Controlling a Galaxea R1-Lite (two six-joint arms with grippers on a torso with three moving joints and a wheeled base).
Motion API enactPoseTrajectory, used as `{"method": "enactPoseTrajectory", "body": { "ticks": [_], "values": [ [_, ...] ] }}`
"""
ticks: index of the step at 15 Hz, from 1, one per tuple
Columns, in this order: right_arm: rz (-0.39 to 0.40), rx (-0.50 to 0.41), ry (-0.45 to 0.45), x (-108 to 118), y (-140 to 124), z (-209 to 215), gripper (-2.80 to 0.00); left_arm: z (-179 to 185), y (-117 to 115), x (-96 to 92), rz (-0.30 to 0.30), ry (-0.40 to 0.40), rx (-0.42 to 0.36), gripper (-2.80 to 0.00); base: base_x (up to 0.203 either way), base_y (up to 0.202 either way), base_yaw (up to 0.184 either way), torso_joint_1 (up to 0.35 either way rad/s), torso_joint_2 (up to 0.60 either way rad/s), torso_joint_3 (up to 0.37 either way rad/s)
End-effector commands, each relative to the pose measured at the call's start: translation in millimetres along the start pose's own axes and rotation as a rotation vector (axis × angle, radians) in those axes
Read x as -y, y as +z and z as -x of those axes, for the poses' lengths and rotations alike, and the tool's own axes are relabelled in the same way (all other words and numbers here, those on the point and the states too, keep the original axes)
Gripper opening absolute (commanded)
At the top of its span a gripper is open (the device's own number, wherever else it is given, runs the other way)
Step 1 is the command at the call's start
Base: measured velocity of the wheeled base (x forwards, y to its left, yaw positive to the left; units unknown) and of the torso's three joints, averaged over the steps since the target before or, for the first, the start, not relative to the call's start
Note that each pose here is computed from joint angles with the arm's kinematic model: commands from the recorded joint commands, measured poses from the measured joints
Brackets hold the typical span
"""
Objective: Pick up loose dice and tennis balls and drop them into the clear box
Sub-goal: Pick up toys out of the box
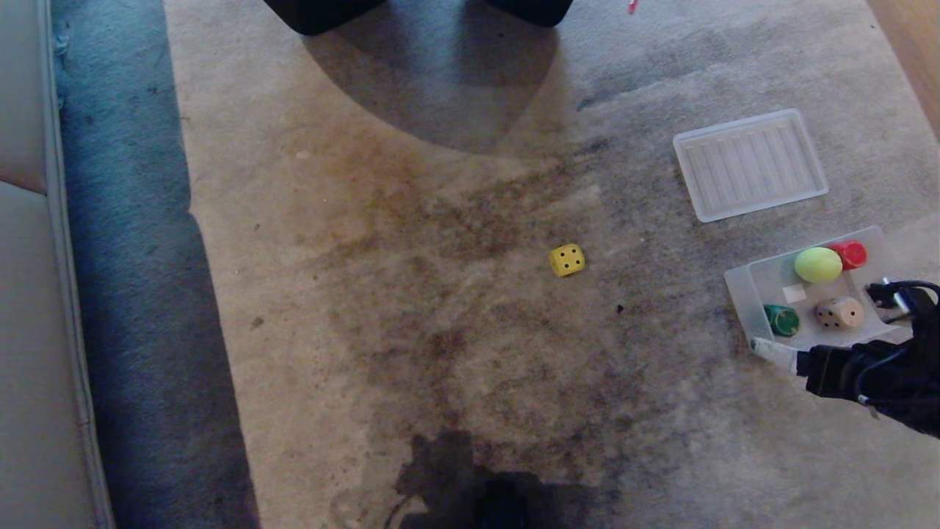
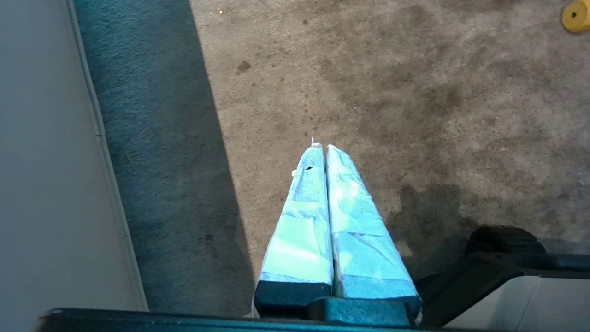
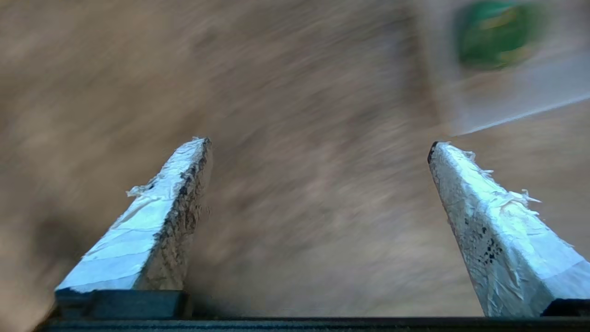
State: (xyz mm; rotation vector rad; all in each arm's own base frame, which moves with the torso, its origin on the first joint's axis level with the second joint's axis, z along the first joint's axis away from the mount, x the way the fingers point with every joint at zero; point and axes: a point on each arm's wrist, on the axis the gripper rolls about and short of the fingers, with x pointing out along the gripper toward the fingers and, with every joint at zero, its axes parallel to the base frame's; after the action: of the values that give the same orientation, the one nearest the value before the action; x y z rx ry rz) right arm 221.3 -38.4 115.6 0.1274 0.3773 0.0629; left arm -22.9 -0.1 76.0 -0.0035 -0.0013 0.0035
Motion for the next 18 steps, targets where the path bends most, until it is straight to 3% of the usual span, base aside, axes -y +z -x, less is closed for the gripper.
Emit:
{"method": "enactPoseTrajectory", "body": {
  "ticks": [1, 6, 11, 14, 16, 18],
  "values": [
    [0.023, 0.056, 0.059, -15.6, -1.0, 32.4, -2.8, 0.0, 0.0, 0.0, 0.001, 0.001, 0.0, -2.8, 0.0, 0.0, 0.0, 0.0, 0.0, 0.0],
    [0.074, 0.095, 0.071, -33.0, -12.2, 102.3, -2.8, -0.1, 0.0, 0.0, 0.0, 0.001, -0.001, -2.8, 0.0, 0.0, 0.0, 0.0, 0.0, 0.0],
    [0.151, 0.05, 0.017, -47.8, -62.5, 178.5, -2.8, -0.1, 0.0, 0.0, 0.0, 0.001, -0.001, -2.8, 0.0, 0.0, 0.0, 0.0, 0.0, 0.0],
    [0.175, 0.076, -0.021, -50.7, -92.2, 202.7, -2.8, 0.0, -0.1, 0.0, 0.001, 0.001, 0.0, -2.8, 0.0, 0.0, 0.0, 0.0, 0.0, 0.0],
    [0.18, 0.054, -0.113, -47.4, -102.7, 202.7, -2.8, 0.0, -0.1, 0.0, 0.0, 0.001, 0.0, -2.8, 0.0, 0.0, 0.0, 0.0, 0.0, 0.0],
    [0.19, 0.027, -0.094, -45.7, -110.9, 198.6, -2.8, -0.1, 0.0, 0.0, 0.0, 0.001, -0.001, -2.8, 0.0, 0.0, 0.0, 0.0, 0.0, 0.0]
  ]
}}
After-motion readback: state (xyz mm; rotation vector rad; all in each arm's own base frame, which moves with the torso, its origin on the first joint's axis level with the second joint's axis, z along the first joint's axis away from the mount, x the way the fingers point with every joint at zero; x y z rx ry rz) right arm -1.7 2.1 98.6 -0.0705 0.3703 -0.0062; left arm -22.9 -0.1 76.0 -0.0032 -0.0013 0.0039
